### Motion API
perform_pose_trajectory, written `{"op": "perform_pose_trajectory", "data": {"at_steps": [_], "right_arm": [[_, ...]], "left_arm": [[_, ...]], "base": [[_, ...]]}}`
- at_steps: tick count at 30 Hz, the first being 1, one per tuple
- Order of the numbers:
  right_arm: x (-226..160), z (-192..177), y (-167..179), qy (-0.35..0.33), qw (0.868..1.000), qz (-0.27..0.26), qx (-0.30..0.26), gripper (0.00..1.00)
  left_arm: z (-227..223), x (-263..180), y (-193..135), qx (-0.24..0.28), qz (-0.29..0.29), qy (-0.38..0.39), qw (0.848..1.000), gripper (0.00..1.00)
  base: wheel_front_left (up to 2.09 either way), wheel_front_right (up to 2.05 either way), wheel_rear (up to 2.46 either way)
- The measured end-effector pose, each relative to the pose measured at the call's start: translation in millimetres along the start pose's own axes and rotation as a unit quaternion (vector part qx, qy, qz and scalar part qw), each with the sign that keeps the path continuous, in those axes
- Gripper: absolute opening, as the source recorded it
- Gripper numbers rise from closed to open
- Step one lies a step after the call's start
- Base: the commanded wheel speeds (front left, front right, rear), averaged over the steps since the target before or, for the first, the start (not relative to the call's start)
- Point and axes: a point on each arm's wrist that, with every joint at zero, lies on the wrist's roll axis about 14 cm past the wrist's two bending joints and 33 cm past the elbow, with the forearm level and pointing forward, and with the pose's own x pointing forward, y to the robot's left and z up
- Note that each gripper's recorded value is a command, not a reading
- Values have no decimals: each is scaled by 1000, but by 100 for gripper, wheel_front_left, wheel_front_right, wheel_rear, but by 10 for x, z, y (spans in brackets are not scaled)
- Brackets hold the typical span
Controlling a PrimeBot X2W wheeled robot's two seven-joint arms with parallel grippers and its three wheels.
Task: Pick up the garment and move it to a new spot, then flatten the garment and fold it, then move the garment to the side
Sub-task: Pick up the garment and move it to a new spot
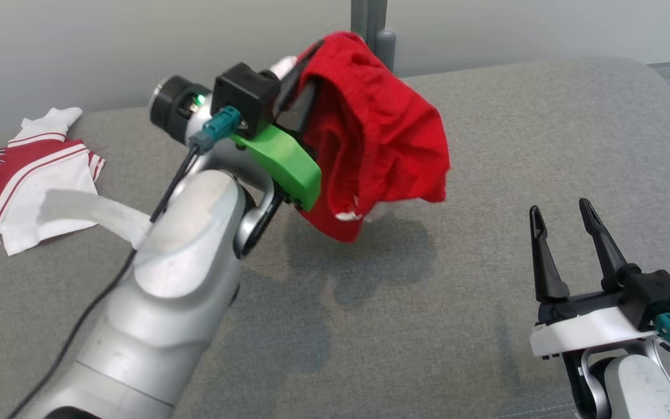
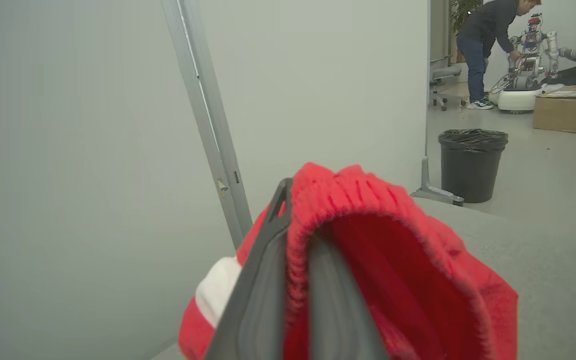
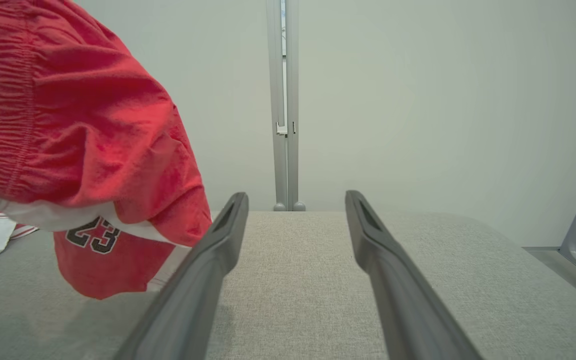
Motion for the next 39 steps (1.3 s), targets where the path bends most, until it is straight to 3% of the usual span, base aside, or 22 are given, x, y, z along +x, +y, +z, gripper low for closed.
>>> {"op": "perform_pose_trajectory", "data": {"at_steps": [7,17,24,25,26,27,33,39], "right_arm": [[-18,-41,-83,6,1000,-11,-4,100],[109,-138,-225,14,999,-26,-16,100],[140,-218,-358,23,998,-42,-29,100],[132,-230,-370,26,998,-43,-30,100],[125,-239,-380,27,998,-45,-31,100],[119,-245,-391,29,998,-46,-32,100],[101,-216,-381,27,998,-45,-34,100],[41,-152,-329,21,999,-41,-29,100]], "left_arm": [[-624,-95,-315,-108,1,68,992,0],[-1729,-286,25,-147,100,177,968,0],[-2311,-420,168,-159,137,246,946,0],[-2358,-437,188,-160,141,252,944,27],[-2388,-447,222,-158,147,256,942,80],[-2402,-449,271,-155,155,258,941,100],[-2223,-422,508,-146,186,229,944,100],[-2032,-566,411,-150,191,204,948,100]], "base": [[0,0,0],[0,0,0],[0,0,0],[0,0,0],[0,0,0],[0,0,0],[0,0,0],[0,0,0]]}}
